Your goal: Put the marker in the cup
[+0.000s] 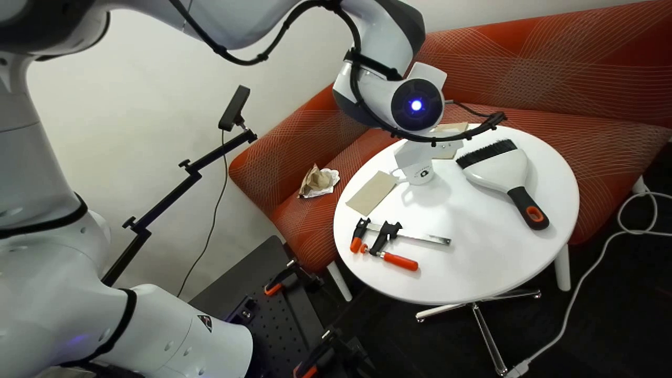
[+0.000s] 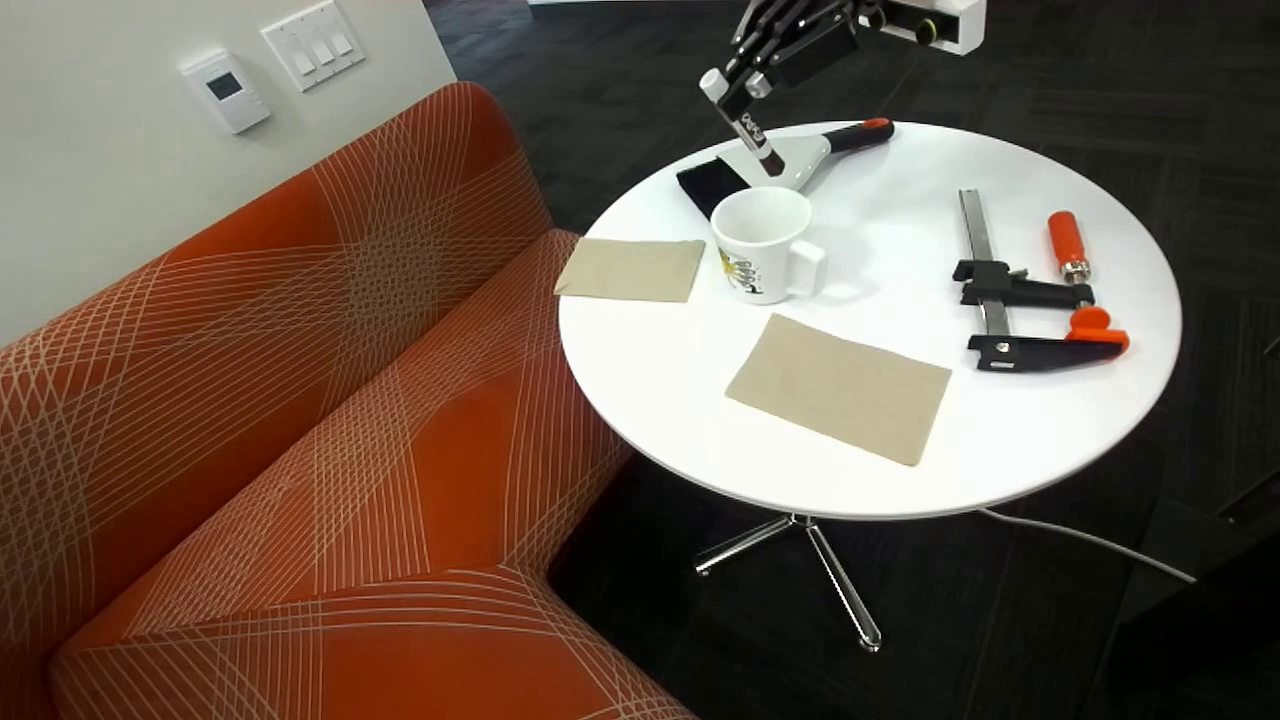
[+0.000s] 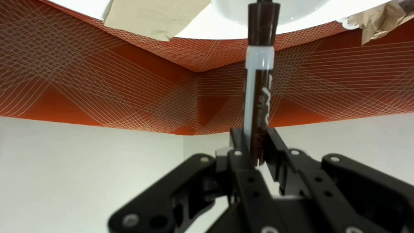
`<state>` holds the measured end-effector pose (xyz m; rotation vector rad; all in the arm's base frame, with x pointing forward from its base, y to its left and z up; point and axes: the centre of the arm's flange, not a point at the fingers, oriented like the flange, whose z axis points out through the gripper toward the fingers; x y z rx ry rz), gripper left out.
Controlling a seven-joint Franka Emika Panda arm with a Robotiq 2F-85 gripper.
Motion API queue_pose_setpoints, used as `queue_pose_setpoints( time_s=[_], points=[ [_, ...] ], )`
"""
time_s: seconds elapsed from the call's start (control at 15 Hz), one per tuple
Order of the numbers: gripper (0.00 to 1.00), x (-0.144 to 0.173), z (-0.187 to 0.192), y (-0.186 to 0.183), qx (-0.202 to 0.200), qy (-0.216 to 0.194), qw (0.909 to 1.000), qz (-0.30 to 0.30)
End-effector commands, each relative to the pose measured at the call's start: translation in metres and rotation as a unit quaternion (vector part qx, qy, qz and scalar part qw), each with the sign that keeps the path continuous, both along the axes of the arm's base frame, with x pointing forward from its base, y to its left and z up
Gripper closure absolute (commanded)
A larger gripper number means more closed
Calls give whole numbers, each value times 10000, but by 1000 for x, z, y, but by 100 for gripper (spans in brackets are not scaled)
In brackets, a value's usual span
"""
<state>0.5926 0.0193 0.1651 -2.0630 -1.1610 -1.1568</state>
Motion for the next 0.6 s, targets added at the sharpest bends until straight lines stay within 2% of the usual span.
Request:
queue_pose_setpoints(
  time_s=[0.0, 0.53],
  points=[
    [95, 6, -9, 1, 258, 36, 9996, 55],
    [95, 9, -47, 8, 364, 159, 9990, 185]
  ],
)
